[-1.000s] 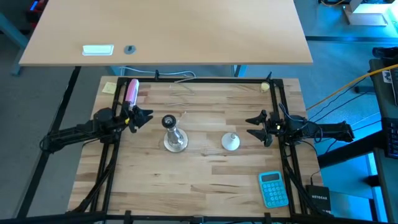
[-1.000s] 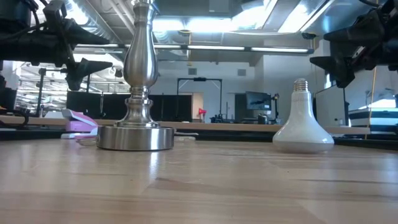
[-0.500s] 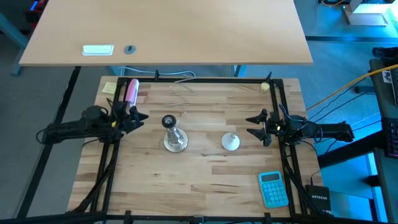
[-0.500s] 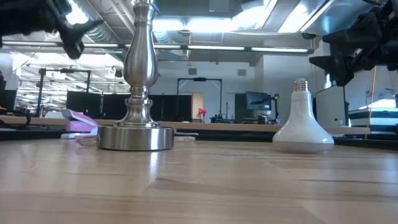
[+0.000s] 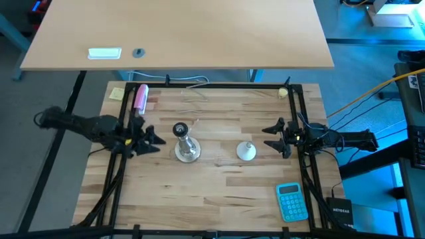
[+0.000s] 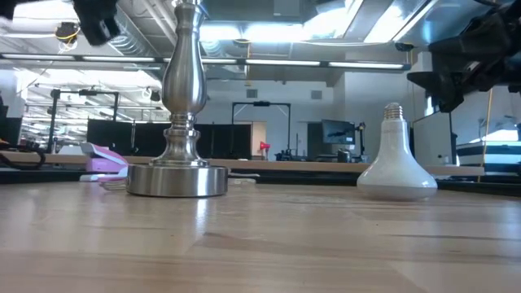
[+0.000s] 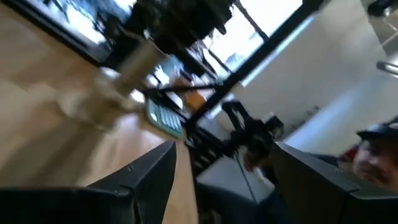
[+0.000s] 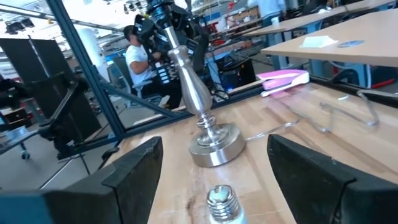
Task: Screw lightbulb
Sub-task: Insert the lightbulb into the desk lamp
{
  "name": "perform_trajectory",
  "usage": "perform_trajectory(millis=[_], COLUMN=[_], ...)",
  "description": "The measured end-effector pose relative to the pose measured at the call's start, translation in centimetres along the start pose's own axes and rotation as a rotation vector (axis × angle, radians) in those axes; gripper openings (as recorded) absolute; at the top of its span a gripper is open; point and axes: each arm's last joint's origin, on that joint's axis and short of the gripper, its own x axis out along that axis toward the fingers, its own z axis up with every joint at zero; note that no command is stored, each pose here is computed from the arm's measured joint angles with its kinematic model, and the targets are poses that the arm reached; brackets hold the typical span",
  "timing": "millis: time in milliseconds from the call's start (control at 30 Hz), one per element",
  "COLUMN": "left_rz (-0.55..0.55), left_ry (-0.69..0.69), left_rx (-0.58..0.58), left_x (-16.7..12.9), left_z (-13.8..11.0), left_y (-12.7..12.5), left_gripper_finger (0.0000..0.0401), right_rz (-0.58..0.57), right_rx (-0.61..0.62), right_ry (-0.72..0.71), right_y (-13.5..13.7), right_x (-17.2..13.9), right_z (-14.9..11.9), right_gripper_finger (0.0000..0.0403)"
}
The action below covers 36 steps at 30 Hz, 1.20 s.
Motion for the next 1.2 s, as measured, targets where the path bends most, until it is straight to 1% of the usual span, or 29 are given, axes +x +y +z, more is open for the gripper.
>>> perform_trajectory(millis=[167,267,467,600,667,767,833,933,1000,1067,1133,1200], left_rz=[-0.024,-0.007,0.035,0.040,0.038,0.043,0.045,0.055,0.062,0.077,0.111,0.162], left_ry=[0.147,0.199,0.181,0.155,0.127,0.078,0.040,-0.018,-0.058,-0.092,-0.096,-0.081], left_rx=[-0.106,-0.119,-0.048,0.045,0.100,0.163,0.186,0.225,0.211,0.231,0.243,0.279], left_x=[2.9,4.8,8.8,12.0,13.8,16.4,18.0,20.1,21.4,22.6,24.0,25.5], left_z=[-1.1,-2.3,-4.6,-5.8,-6.6,-7.5,-8.0,-8.7,-9.1,-9.3,-9.5,-9.5], left_y=[-3.4,-5.8,-10.2,-12.0,-12.4,-12.3,-11.7,-10.1,-8.9,-7.4,-5.9,-4.6], left_gripper_finger=[0.0253,0.0253,0.0253,0.0253,0.0253,0.0253,0.0253,0.0253,0.0253,0.0253,0.0253,0.0253], right_rz=[0.013,0.020,0.021,0.021,0.021,0.021,0.021,0.022,0.023,0.023,0.026,0.035], right_rx=[0.001,0.002,0.002,0.002,0.002,0.002,0.003,0.017,0.061,0.100,0.134,0.155], right_ry=[-0.002,-0.024,-0.028,-0.029,-0.029,-0.029,-0.029,-0.029,-0.029,-0.029,-0.028,-0.024], right_y=[0.1,0.3,0.4,0.4,0.4,0.4,0.4,0.4,0.4,0.4,0.4,0.4], right_x=[0.0,-0.1,-0.2,-0.2,-0.2,-0.2,-0.2,-0.2,-0.2,-0.2,-0.2,-0.2], right_z=[0.2,0.8,1.0,1.1,1.1,1.1,1.1,1.1,1.1,1.1,1.1,1.1], right_gripper_finger=[0.0292,0.0292,0.0292,0.0292,0.0292,0.0292,0.0292,0.0292,0.0292,0.0292,0.0292,0.0292])
